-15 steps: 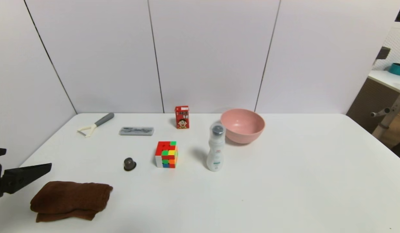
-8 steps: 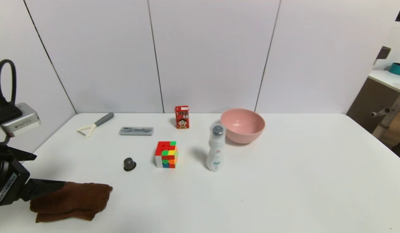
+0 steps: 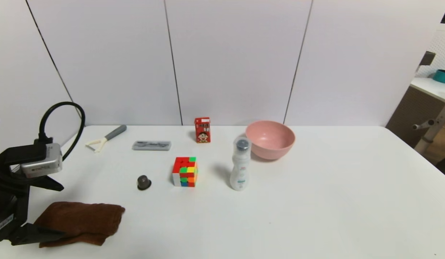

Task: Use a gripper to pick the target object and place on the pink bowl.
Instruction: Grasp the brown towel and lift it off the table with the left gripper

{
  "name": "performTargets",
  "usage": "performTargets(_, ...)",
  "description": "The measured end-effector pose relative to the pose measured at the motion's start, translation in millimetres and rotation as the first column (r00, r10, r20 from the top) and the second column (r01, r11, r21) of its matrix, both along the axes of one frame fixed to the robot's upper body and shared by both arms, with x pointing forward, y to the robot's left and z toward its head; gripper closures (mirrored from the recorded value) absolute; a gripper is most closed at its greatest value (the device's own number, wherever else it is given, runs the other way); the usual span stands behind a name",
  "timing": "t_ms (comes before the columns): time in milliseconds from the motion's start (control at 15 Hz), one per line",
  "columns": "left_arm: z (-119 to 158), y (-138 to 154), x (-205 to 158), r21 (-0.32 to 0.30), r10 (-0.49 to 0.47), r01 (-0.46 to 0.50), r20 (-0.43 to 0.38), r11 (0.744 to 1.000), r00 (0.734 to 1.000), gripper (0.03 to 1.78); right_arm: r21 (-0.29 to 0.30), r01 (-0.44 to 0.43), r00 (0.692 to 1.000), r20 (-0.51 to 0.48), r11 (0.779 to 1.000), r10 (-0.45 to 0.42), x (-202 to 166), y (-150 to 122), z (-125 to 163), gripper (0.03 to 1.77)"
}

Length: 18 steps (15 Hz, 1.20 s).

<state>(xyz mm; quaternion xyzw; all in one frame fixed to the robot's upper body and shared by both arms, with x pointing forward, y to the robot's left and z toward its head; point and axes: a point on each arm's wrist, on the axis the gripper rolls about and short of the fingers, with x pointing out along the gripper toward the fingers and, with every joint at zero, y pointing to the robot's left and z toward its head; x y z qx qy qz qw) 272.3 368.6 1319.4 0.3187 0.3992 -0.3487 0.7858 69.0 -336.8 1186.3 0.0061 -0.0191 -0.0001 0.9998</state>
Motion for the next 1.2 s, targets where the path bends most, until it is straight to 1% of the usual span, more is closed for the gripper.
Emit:
performTargets(200, -11.9, 5.2, 14.7, 0.023, -0.09, 0.091, -0.031, 0.996, 0.995, 0.12, 0.0, 0.0, 1.0, 0.0, 1.0, 0.0, 0.0, 0.0, 0.0, 0.09)
performTargets(333, -19.4, 7.2, 22.0, 0.039, -0.156, 0.158, -0.044, 0.987, 0.987, 0.12, 0.0, 0.0, 1.0, 0.0, 1.0, 0.0, 0.0, 0.0, 0.0, 0.09)
performTargets(533, -29.5, 9.3, 30.2, 0.051, -0.226, 0.23, -0.067, 0.972, 0.972, 0.12, 0.0, 0.0, 1.0, 0.0, 1.0, 0.0, 0.0, 0.0, 0.0, 0.09)
performTargets(1200, -55.3, 12.0, 49.7, 0.024, -0.287, 0.294, -0.152, 0.956, 0.946, 0.12, 0.0, 0.0, 1.0, 0.0, 1.0, 0.0, 0.0, 0.0, 0.0, 0.09)
